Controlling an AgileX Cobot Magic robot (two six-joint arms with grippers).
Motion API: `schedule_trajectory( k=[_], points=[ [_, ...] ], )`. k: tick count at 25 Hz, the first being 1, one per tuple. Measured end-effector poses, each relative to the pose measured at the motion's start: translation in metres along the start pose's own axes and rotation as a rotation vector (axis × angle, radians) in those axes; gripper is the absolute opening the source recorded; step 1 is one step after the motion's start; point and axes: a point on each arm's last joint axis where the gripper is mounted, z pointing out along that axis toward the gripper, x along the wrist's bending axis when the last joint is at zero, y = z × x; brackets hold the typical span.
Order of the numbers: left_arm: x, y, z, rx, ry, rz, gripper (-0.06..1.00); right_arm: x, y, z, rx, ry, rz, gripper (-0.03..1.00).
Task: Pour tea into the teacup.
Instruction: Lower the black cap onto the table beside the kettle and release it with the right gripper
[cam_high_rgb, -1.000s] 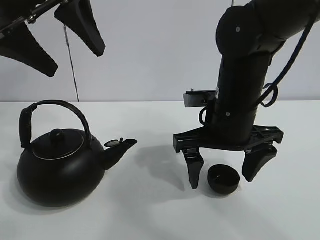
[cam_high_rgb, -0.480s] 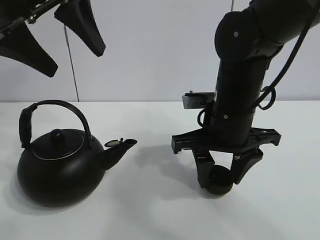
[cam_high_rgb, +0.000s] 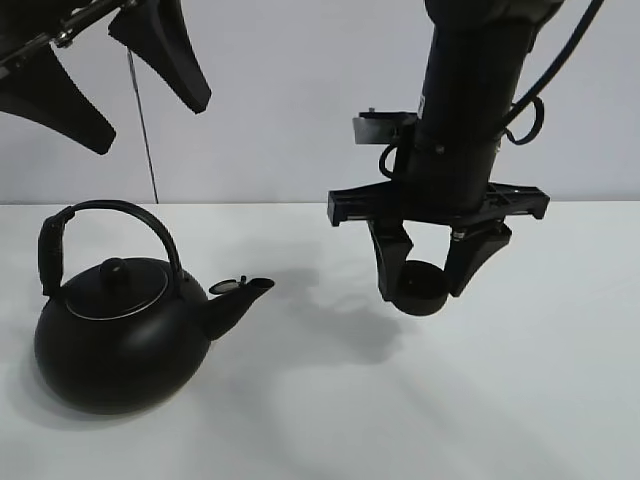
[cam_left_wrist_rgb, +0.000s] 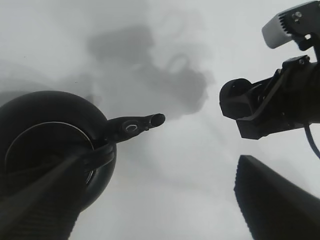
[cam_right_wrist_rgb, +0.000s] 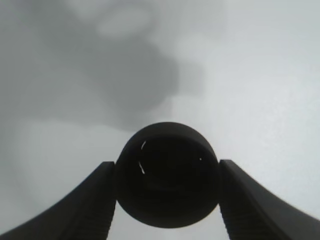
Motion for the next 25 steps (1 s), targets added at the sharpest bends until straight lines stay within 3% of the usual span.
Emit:
schedule_trajectory(
  k=[5,14,25],
  points=[
    [0.000,0.000,0.000,0.000,0.000,0.000,0.59,0.007,0.004,-0.008,-0.010,0.012,-0.018,0.40],
    [0.000,0.000,0.000,0.000,0.000,0.000,0.59,0.055,-0.008,-0.002,-0.034,0.052,-0.121,0.40],
    [0.000,0.000,0.000,-0.001,0.000,0.000,0.59,0.062,-0.003,0.041,-0.019,0.062,-0.101,0.40]
  ],
)
